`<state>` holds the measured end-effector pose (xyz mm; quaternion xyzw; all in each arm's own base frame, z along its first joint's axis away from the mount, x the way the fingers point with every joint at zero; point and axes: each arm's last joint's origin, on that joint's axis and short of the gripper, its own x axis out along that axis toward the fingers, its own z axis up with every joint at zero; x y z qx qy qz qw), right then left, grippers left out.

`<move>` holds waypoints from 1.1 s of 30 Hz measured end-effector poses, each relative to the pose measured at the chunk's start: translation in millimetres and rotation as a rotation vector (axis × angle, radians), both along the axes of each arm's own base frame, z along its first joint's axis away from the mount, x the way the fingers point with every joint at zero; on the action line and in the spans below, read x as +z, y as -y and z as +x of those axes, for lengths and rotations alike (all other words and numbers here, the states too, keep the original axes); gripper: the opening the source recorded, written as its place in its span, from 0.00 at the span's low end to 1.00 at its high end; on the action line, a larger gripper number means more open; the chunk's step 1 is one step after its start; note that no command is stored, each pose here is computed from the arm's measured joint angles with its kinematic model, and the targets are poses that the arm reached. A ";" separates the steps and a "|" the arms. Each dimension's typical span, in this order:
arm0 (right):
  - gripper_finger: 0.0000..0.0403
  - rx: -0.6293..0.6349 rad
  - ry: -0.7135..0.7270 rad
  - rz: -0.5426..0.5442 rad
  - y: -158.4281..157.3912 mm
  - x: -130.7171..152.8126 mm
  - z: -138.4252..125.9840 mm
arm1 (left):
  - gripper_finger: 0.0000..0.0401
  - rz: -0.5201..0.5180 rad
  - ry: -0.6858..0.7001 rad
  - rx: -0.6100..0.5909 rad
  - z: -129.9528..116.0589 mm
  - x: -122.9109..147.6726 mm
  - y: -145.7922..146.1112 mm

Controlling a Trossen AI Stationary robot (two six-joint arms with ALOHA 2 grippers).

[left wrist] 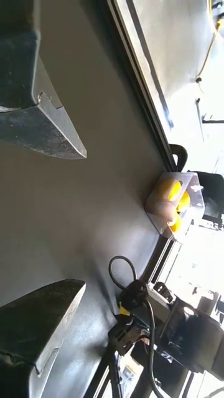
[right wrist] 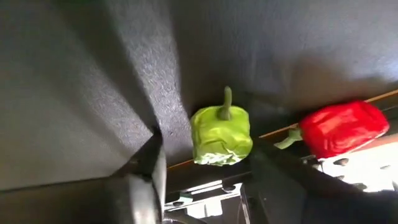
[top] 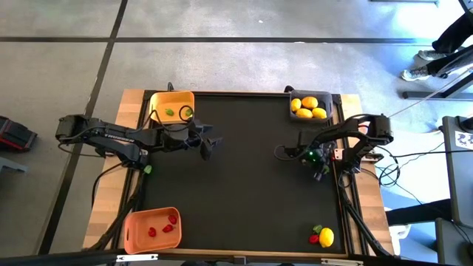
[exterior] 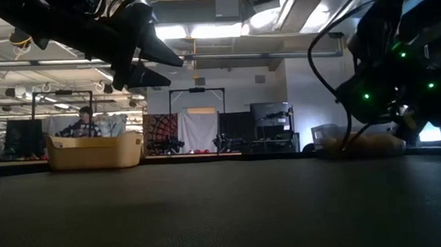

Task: Sort produce into baskets
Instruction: Put the green bell pepper into the yellow bin

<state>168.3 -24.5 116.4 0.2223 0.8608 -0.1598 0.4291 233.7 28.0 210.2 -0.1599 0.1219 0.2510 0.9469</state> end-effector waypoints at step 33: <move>0.03 0.213 0.902 -0.293 21.1 68.0 96.6 | 0.82 0.012 -0.001 -0.043 1.0 0.6 5.2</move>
